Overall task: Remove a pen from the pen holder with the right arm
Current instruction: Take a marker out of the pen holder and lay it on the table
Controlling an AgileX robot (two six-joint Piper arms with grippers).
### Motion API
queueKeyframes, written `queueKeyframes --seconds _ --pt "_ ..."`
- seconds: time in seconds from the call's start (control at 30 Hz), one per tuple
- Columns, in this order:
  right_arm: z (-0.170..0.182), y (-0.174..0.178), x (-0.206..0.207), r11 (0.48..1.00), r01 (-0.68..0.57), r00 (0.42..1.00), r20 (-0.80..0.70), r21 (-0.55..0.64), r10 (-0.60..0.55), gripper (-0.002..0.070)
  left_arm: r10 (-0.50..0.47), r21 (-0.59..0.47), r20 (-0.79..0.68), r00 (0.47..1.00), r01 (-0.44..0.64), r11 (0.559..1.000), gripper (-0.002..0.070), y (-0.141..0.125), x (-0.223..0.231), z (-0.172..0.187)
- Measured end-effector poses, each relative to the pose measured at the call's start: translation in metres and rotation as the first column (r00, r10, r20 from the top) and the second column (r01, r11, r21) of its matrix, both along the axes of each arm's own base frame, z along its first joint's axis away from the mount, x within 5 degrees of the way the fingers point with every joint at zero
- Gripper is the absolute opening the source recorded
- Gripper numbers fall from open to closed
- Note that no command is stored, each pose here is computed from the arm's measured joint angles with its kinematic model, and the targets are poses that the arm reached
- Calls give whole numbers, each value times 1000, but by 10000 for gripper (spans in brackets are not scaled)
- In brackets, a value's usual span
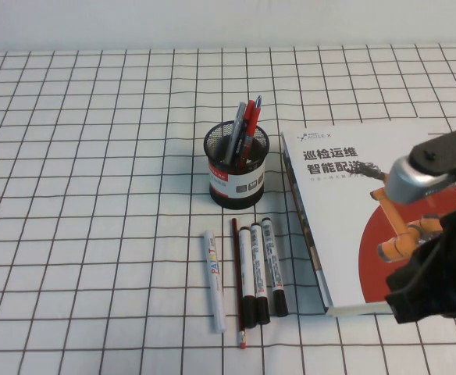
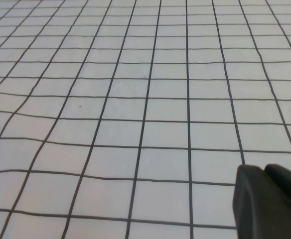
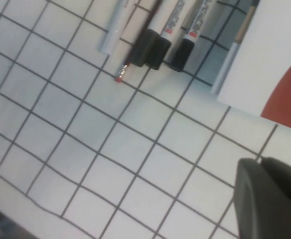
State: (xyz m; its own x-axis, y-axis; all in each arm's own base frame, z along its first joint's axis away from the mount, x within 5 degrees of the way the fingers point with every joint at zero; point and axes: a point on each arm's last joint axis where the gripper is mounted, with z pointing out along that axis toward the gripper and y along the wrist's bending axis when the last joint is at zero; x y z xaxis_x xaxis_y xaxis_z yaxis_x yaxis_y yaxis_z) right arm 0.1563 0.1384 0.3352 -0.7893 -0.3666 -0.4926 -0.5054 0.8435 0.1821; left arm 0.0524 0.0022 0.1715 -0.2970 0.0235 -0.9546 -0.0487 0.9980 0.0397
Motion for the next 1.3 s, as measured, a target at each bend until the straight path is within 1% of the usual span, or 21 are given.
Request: queueKeyframes --seconds 0.13,0.17,0.27,0.33,0.43,0.5,0.6,0.67,0.8,0.93,1.07,1.3 --pt "-17 -10 -3 1000 10 997 81 -13 -9 -15 0 0 0 1000 0 1000 -3 0 0 0" --pt "-23 -14 -5 1000 10 992 125 -9 -9 -15 0 0 0 1000 0 1000 -3 0 0 0" --pt "-43 -32 -10 999 36 967 251 16 -39 -15 0 0 0 1000 0 1000 -3 0 0 0" --pt "-58 -47 -15 996 75 940 330 57 -90 -15 0 0 0 1000 0 1000 -3 0 0 0" --pt "-87 -75 -28 981 158 887 421 112 -191 -15 0 0 0 1000 0 1000 -3 0 0 0" --pt "-105 -92 -38 963 223 840 471 150 -268 -15 0 0 0 1000 0 1000 -3 0 0 0" --pt "-125 -111 -53 927 305 749 547 219 -375 -15 0 0 0 1000 0 1000 -3 0 0 0" --pt "-135 -119 -62 905 342 692 583 252 -424 -15 0 0 0 1000 0 1000 -3 0 0 0" --pt "-151 -129 -78 871 391 600 635 298 -486 -15 0 0 0 1000 0 1000 -3 0 0 0" --pt "-148 -132 -88 859 381 526 684 343 -506 -15 0 0 0 1000 0 1000 -3 0 0 0" --pt "-148 -134 -98 852 380 495 700 359 -515 -15 0 0 0 1000 0 1000 -3 0 0 0" --pt "-151 -135 -101 849 399 508 687 346 -519 -15 0 0 0 1000 0 1000 -3 0 0 0"
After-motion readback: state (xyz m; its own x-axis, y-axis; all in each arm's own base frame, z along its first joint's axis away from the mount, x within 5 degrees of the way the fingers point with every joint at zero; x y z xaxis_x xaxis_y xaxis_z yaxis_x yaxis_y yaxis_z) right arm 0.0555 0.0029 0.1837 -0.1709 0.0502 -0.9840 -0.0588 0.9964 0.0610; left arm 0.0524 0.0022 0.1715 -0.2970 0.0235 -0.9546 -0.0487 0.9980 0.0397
